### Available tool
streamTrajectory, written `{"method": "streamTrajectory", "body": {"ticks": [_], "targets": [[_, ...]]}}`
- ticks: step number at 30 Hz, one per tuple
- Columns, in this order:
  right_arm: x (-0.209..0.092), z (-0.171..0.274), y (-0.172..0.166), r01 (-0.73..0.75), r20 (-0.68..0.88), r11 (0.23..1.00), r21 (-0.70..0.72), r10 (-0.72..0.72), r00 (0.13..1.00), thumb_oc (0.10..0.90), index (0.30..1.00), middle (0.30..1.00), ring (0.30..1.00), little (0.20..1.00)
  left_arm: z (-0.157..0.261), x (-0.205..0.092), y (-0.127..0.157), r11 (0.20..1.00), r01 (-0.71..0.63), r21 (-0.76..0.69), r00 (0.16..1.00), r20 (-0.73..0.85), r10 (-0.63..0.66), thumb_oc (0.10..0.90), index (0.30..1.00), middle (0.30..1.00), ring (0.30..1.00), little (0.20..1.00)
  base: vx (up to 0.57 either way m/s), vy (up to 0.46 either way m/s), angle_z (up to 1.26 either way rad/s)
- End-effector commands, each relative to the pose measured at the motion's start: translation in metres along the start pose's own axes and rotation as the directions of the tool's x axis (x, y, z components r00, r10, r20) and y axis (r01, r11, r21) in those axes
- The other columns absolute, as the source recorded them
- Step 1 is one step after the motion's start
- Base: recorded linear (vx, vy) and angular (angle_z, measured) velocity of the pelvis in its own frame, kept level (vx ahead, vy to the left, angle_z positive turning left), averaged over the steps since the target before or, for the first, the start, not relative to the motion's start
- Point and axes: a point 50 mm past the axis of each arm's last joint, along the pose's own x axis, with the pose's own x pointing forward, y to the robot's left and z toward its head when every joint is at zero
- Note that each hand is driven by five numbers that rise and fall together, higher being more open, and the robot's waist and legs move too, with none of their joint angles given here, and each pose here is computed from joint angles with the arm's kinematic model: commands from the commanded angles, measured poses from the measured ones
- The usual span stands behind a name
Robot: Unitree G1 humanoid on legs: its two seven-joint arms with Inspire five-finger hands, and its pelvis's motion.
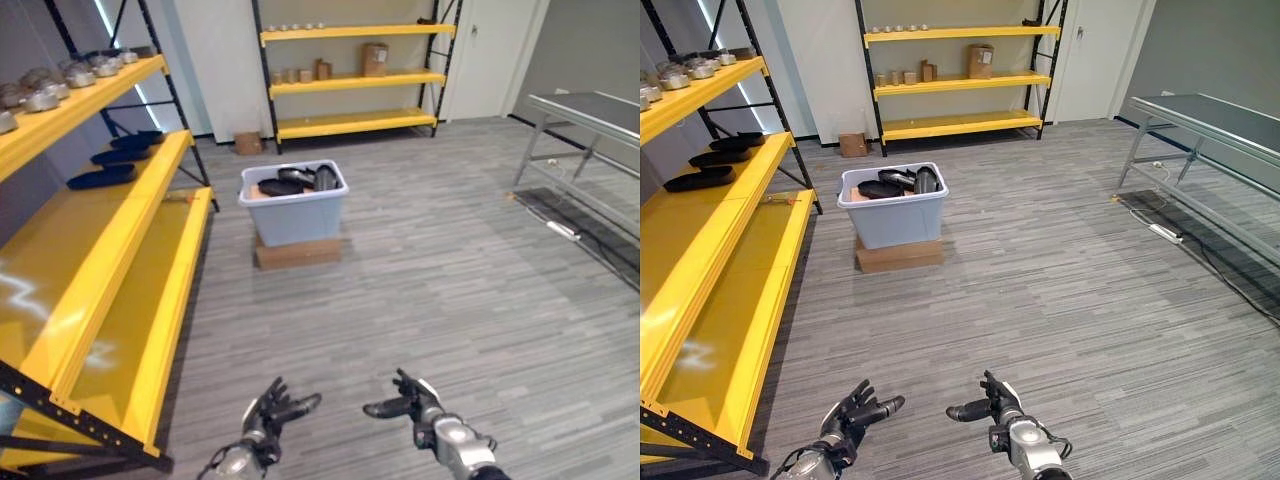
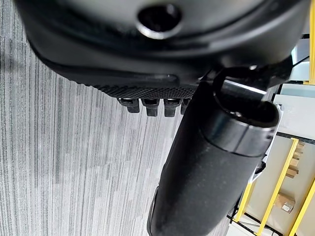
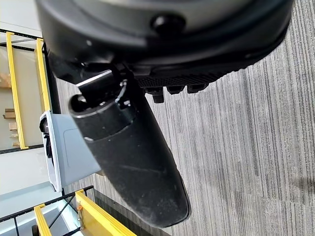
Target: Move parts from the plastic box to the shelf.
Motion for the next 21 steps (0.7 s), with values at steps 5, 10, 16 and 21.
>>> {"method": "streamTrajectory", "body": {"ticks": [5,10,16,21], "targets": [[0.008,0.043,0.005,-0.016,0.168,0.999,0.031,0.011,0.986,0.9,1.0,1.0,1.0,1.0,0.044,0.016,-0.029,0.992,0.119,0.047,0.977,0.17,-0.126,0.9,1.0,1.0,1.0,1.0,0.02,0.026,0.0],[0.011,0.057,0.003,-0.006,0.194,1.0,0.012,0.003,0.981,0.9,1.0,1.0,1.0,1.0,0.062,0.015,-0.03,0.989,0.133,0.068,0.963,0.225,-0.145,0.9,1.0,1.0,1.0,1.0,0.0,0.106,-0.07],[0.007,0.057,-0.002,0.009,0.223,1.0,0.005,-0.01,0.975,0.9,1.0,1.0,1.0,1.0,0.074,0.015,-0.042,0.98,0.158,0.119,0.949,0.257,-0.184,0.9,1.0,1.0,1.0,1.0,0.07,0.242,-0.09],[0.006,0.059,-0.008,0.028,0.223,0.999,-0.026,-0.021,0.975,0.9,1.0,1.0,1.0,1.0,0.08,0.016,-0.053,0.975,0.182,0.131,0.938,0.274,-0.212,0.9,1.0,1.0,1.0,1.0,0.17,0.112,0.28]]}}
